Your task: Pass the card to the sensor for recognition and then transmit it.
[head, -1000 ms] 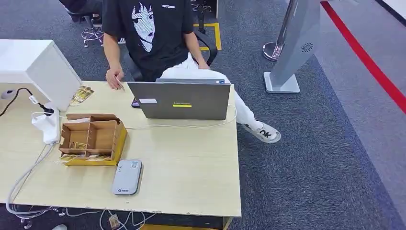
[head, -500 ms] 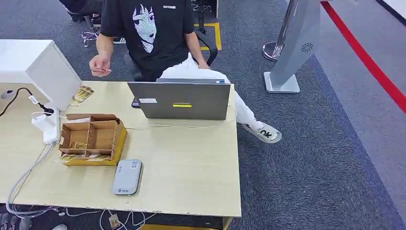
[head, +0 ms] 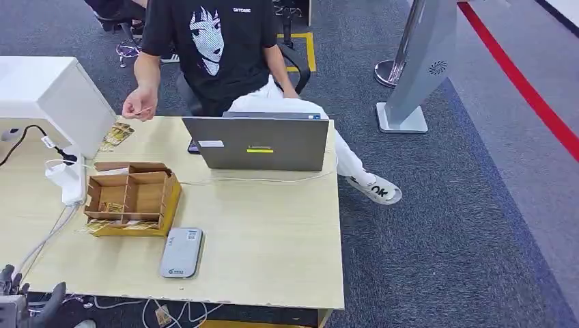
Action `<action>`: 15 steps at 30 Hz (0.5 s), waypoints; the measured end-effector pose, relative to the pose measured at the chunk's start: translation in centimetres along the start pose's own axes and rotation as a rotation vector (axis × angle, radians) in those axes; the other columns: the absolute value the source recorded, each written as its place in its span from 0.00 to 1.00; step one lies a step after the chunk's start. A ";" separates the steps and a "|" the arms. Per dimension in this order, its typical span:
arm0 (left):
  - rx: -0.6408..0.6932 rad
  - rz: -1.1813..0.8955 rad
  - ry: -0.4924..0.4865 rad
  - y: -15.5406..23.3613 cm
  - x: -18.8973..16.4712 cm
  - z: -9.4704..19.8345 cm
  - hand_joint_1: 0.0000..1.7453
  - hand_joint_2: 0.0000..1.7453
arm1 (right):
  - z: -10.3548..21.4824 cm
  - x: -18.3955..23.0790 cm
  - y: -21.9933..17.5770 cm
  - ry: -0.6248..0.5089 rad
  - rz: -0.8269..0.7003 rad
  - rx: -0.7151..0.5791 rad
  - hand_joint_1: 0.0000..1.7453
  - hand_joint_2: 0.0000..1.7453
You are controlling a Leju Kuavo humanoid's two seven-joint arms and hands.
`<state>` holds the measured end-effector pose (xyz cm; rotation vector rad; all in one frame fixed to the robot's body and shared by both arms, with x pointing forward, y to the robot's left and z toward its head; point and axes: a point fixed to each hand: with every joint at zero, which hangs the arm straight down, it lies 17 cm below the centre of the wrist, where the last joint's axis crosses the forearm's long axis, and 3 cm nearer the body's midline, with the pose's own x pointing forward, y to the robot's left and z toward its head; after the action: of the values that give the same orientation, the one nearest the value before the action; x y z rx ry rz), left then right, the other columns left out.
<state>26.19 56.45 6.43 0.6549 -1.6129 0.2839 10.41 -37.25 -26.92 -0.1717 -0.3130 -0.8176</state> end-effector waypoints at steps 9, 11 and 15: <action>-0.141 -0.343 -0.042 -3.5 2.8 -3.6 0.00 1.00 | 0.0 -0.2 0.1 0.009 0.029 0.004 0.00 1.00; -0.166 -0.421 -0.063 -4.3 3.7 -4.3 0.00 1.00 | 0.0 -0.3 0.1 0.011 0.036 0.005 0.00 1.00; -0.199 -0.575 -0.116 -5.8 5.6 -6.0 0.00 1.00 | 0.0 -0.4 0.1 0.013 0.054 0.007 0.00 1.00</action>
<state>34.20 53.64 11.72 0.9570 -1.4655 -0.3373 10.28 -36.91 -27.03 -0.1675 -0.2978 -0.7637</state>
